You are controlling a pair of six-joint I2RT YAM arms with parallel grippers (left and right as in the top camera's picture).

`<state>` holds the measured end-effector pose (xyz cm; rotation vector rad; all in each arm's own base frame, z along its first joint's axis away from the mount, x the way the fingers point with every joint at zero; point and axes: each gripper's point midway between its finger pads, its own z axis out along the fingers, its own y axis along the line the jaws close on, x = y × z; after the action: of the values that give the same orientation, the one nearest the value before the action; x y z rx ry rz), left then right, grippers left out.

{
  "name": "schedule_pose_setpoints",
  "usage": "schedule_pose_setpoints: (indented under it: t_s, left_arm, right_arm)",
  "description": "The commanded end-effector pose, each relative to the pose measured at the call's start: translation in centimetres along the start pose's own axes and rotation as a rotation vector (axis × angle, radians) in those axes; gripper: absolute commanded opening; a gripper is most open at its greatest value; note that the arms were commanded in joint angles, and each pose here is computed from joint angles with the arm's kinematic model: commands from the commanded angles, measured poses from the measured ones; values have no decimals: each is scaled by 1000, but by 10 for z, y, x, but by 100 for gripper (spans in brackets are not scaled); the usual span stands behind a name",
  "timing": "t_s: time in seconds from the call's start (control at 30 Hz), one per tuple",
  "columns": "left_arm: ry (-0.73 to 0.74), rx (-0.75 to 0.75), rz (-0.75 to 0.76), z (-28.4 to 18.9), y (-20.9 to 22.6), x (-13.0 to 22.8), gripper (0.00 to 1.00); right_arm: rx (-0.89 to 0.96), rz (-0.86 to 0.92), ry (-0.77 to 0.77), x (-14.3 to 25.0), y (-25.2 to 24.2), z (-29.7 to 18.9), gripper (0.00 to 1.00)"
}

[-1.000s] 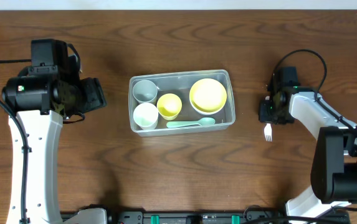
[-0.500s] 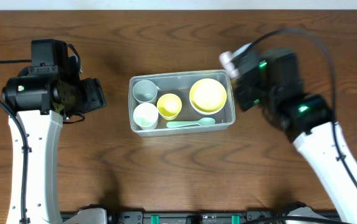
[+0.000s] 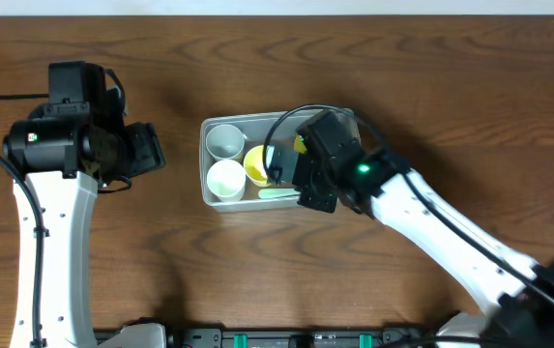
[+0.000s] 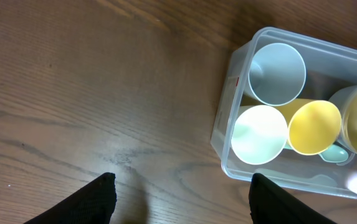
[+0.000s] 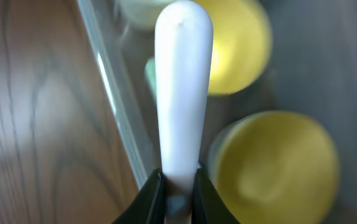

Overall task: Pack container
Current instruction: 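Carry white fork with right gripper into container and release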

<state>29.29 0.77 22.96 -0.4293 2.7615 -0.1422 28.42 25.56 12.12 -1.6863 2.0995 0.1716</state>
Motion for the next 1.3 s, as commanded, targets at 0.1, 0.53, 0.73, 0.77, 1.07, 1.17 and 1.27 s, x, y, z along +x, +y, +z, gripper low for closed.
schedule_pose_setpoints:
  t_s: [0.1,0.53,0.73,0.77,1.07,1.17,1.27]
  left_arm:
    - [3,-18,-10,1,4,1,69]
    - [2,-18,-10,1,4,1,69]
    - [3,-18,-10,1,4,1,69]
    - [3,-18,-10,1,4,1,69]
    - [3,-18,-10,1,4,1,69]
    - [2,-18,-10,1,4,1,69]
    - [3,-18,-10,1,4,1,69]
  right_arm:
    - [-76,-42,78,16,12,32,4]
    - [-81,-29,86,17,13,35,24]
    - [-80,-30,86,17,13,35,27]
    - [-80,-30,86,17,13,35,27]
    - [-76,-31,80,16,11,36,27]
    - [-68,-32,70,13,10,36,35]
    - [-57,-35,56,10,7,36,45]
